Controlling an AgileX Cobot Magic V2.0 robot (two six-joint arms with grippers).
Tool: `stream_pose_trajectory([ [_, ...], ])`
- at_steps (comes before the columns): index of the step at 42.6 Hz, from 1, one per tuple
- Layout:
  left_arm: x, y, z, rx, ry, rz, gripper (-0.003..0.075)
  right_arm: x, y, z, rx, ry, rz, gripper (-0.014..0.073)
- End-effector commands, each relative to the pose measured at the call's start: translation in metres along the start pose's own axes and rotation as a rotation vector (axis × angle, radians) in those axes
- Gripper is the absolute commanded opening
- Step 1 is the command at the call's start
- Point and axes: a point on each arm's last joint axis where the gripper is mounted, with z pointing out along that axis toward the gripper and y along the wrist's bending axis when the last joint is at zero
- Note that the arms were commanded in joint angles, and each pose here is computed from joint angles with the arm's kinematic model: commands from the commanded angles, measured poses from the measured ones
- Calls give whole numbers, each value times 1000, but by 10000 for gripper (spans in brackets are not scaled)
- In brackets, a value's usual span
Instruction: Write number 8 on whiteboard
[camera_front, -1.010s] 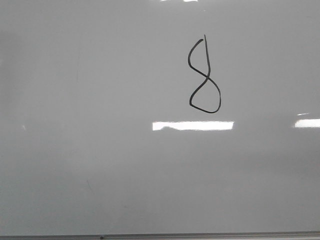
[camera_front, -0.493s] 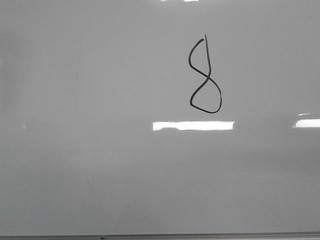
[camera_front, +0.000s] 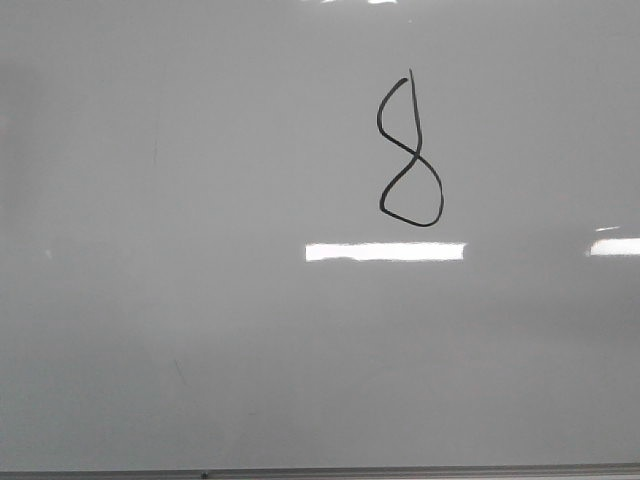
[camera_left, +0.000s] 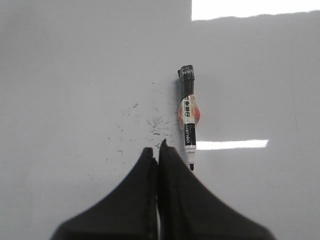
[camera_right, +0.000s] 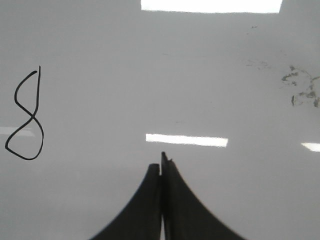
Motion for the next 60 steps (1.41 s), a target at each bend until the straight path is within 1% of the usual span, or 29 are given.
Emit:
stream_pose_trajectory([
  [1, -4, 0, -1, 1, -85, -11, -21, -10, -1, -2, 11, -107, -8, -69],
  [6, -4, 0, -1, 1, -85, -11, -20, -10, -1, -2, 18, -106, -9, -69],
  [13, -4, 0, -1, 1, -85, -11, -21, -9, -3, -2, 56, -96, -12, -69],
  [24, -4, 0, -1, 1, -85, -11, -21, -9, -1, -2, 23, -94, 1, -69],
  [30, -4, 0, -1, 1, -85, -11, -20, -10, -1, -2, 17, -111, 47, -69],
  [60, -4, 0, -1, 1, -85, -11, -21, -10, -1, -2, 17, -109, 46, -69],
])
